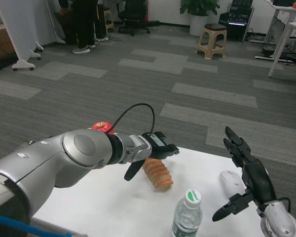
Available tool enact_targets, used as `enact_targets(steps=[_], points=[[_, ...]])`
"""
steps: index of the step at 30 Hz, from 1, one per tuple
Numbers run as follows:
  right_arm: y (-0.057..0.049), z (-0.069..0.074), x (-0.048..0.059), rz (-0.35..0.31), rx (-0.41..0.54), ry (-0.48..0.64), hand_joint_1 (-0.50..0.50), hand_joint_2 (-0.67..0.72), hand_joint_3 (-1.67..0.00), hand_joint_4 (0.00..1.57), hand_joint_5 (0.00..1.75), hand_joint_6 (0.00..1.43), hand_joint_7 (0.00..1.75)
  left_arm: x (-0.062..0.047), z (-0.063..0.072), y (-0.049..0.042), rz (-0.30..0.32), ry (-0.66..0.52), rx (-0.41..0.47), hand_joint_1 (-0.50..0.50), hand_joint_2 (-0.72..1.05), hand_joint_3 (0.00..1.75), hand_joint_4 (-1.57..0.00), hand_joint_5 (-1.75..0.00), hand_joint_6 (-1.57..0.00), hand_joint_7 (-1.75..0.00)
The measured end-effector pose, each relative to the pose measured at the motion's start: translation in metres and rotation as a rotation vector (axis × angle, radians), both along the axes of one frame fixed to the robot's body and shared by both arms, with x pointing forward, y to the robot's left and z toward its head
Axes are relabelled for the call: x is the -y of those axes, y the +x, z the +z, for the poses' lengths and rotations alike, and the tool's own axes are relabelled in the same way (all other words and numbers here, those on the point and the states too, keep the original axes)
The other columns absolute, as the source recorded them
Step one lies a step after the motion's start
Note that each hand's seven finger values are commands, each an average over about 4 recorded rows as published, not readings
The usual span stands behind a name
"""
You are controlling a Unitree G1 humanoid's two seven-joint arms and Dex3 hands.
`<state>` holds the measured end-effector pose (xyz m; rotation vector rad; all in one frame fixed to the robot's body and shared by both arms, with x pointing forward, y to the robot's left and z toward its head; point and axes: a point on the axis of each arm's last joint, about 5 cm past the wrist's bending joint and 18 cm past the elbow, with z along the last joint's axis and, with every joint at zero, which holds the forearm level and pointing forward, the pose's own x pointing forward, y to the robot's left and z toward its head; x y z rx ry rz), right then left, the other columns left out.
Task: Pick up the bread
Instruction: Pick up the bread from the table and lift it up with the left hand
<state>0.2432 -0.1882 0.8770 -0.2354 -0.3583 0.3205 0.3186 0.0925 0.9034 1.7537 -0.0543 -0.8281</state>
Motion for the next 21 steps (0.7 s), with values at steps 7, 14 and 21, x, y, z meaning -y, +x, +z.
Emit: enact_targets(steps=[7, 14, 21], points=[[0.000, 0.000, -0.001, 0.001, 0.000, 0.003, -0.33, 0.20, 0.00, 0.00, 0.00, 0.00, 0.00, -0.006, -0.005, -0.0014, 0.020, 0.008, -0.021, 0.50, -0.06, 0.09, 0.00, -1.03, -0.14, -0.28], [0.000, -0.001, -0.002, 0.004, -0.002, 0.005, -0.33, 0.22, 0.00, 0.00, 0.00, 0.00, 0.00, -0.008, -0.013, -0.0059, 0.018, 0.021, -0.044, 0.50, 0.01, 0.09, 0.00, -1.03, -0.14, -0.28], [-0.001, -0.001, -0.003, 0.011, -0.006, 0.002, -0.33, 0.22, 0.00, 0.00, 0.00, 0.00, 0.00, -0.004, -0.018, -0.0086, 0.019, 0.020, -0.037, 0.50, 0.07, 0.09, 0.00, -1.03, -0.16, -0.28]])
